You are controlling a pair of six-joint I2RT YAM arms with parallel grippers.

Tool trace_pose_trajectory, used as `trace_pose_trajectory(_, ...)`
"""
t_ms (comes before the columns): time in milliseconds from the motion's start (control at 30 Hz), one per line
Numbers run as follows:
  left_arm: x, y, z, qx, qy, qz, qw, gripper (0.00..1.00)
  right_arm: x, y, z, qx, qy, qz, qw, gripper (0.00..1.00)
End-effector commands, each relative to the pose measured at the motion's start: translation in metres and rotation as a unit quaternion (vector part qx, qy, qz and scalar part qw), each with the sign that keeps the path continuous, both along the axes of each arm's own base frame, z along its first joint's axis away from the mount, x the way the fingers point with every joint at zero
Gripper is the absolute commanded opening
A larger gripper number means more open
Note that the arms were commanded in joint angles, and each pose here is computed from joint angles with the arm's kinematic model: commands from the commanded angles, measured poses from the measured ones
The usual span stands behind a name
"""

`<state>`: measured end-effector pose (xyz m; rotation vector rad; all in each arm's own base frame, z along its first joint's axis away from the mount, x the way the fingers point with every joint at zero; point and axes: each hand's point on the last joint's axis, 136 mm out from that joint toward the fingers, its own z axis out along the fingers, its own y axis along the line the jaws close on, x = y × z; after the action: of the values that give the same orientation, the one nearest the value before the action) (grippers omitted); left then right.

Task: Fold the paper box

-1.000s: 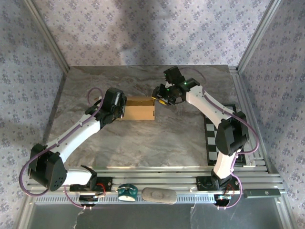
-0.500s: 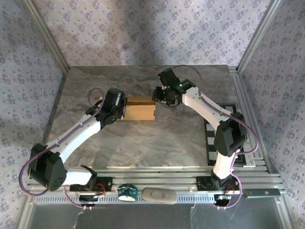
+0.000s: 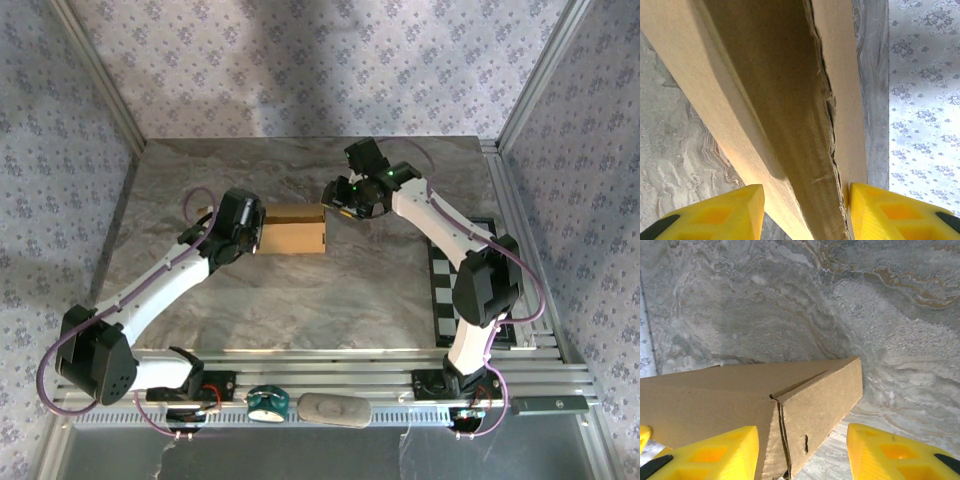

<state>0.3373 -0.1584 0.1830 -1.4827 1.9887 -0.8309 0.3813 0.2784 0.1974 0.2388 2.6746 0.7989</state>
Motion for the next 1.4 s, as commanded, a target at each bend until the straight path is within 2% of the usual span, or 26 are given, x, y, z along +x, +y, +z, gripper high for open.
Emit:
trace_pose_trajectory(0,-0.006,0.007,-0.002,0.018,0.006,0.001,1.000,0.47,-0.009,0.007,0.009,0.031,0.013,0.005,0.999,0.48)
trace_pose_trajectory(433,-0.004,0.005,0.006,0.022,-0.004,-0.007,1.000,0.48,-0.026,-0.001,-0.022,-0.021,0.037,0.020,0.999,0.40)
trace_pose_trajectory(500,-0.003,0.004,0.017,0.033,-0.014,-0.021,0.999,0.52,-0.022,-0.001,-0.017,-0.015,0.031,0.017,0.999,0.40)
trace_pose_trajectory(667,-0.010,0.013,0.054,0.079,-0.031,-0.064,0.994,0.73,-0.017,0.000,-0.006,-0.006,0.023,0.016,1.000,0.41)
trace_pose_trajectory(800,-0.026,0.034,0.081,0.134,-0.041,-0.105,0.985,0.77,-0.015,0.002,-0.003,-0.002,0.019,0.019,1.000,0.42)
trace_pose_trajectory(933,-0.038,0.078,0.109,0.259,-0.044,-0.147,0.954,0.75,-0.013,0.004,-0.006,-0.005,0.021,0.027,0.999,0.42)
trace_pose_trajectory(1133,-0.035,0.122,0.087,0.325,0.012,-0.221,0.919,0.67,-0.011,0.004,-0.005,-0.007,0.021,0.033,0.999,0.42)
trace_pose_trajectory(1233,-0.026,0.133,0.076,0.395,0.016,-0.265,0.880,0.60,-0.012,0.004,-0.004,-0.007,0.020,0.034,0.999,0.42)
trace_pose_trajectory(1300,-0.019,0.140,0.066,0.448,0.013,-0.290,0.846,0.53,-0.012,0.004,-0.004,-0.010,0.020,0.038,0.999,0.42)
trace_pose_trajectory(1367,-0.015,0.146,0.062,0.497,-0.003,-0.307,0.812,0.51,-0.012,0.004,-0.003,-0.012,0.020,0.043,0.999,0.42)
